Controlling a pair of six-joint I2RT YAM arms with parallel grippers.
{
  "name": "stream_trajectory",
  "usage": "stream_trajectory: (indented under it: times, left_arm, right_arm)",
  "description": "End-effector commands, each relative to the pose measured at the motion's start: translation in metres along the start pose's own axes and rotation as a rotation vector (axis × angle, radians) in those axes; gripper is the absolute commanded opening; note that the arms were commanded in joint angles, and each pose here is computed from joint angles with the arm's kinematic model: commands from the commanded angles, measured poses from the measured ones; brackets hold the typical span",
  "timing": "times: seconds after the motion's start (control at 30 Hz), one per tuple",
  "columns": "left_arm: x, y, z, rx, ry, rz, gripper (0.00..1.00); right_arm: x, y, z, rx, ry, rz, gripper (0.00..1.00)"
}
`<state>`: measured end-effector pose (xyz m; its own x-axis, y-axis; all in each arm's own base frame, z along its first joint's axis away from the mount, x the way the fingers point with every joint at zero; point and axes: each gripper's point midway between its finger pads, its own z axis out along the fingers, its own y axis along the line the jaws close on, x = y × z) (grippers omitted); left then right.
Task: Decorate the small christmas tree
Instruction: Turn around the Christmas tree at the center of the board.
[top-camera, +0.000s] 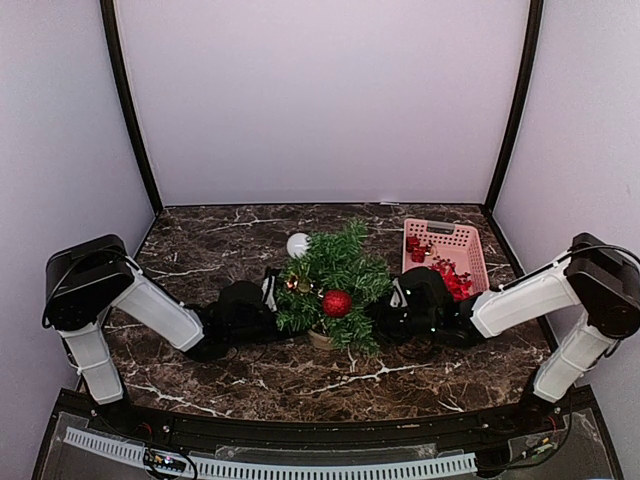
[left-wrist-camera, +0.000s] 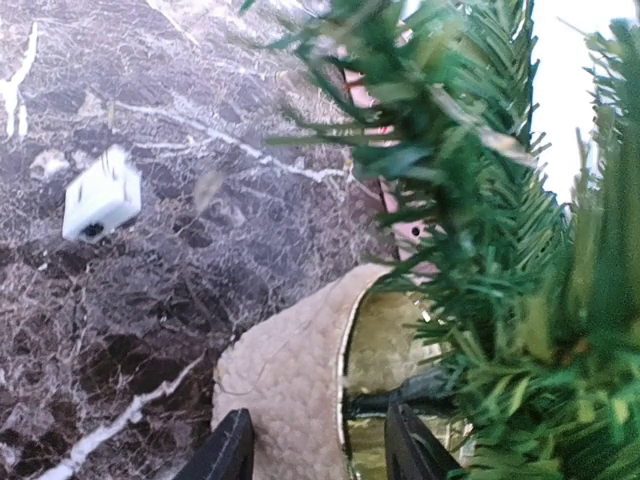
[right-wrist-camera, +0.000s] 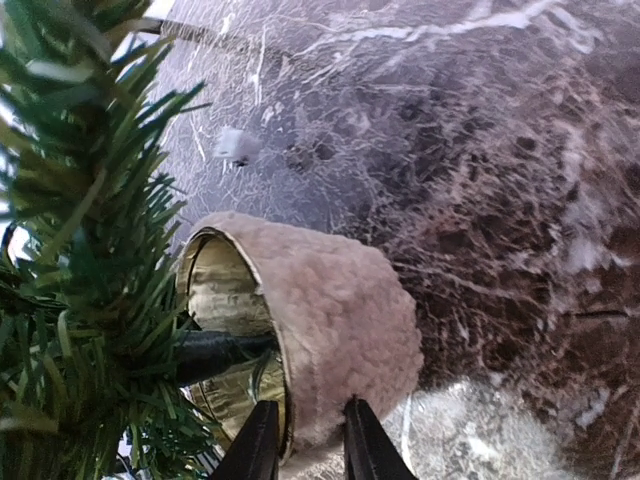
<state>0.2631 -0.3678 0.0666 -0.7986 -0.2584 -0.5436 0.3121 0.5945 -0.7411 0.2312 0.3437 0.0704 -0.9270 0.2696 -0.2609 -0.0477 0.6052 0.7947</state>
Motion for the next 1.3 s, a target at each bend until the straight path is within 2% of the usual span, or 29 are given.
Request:
stream_trajectory:
  times: [0.0,0.13,0.4,0.6,0.8,1.1,1.27]
  left_arm:
    - [-0.012,0.004,-0.008,-0.048,-0.028,0.063,0.47]
    - [-0.013,0.014,-0.019,-0.100,-0.037,0.069,0.52]
    - [-0.007,0.017,-0.037,-0.103,-0.023,0.020,0.61]
    - [-0.002,0.012,-0.043,-0.071,-0.008,-0.037,0.61]
    - [0.005,0.002,-0.043,-0.035,-0.003,-0.084,0.57]
    - [0.020,-0.004,-0.033,0.015,0.040,-0.120,0.53]
    - [0.024,0.000,-0.026,0.003,0.050,-0.115,0.52]
  right_arm:
    - [-0.007,0.010,-0.013,-0.035,-0.068,0.029,0.27]
    - [-0.015,0.008,-0.025,0.006,-0.111,0.013,0.33]
    - [-0.032,-0.006,-0.041,0.041,-0.171,0.005,0.40]
    - [-0.048,-0.001,-0.038,0.001,-0.175,-0.047,0.37]
    - [-0.054,0.010,-0.026,-0.034,-0.144,-0.104,0.32]
    - [-0.052,0.029,-0.007,-0.144,-0.085,-0.150,0.37]
    - [-0.044,0.029,0.002,-0.167,-0.041,-0.154,0.30]
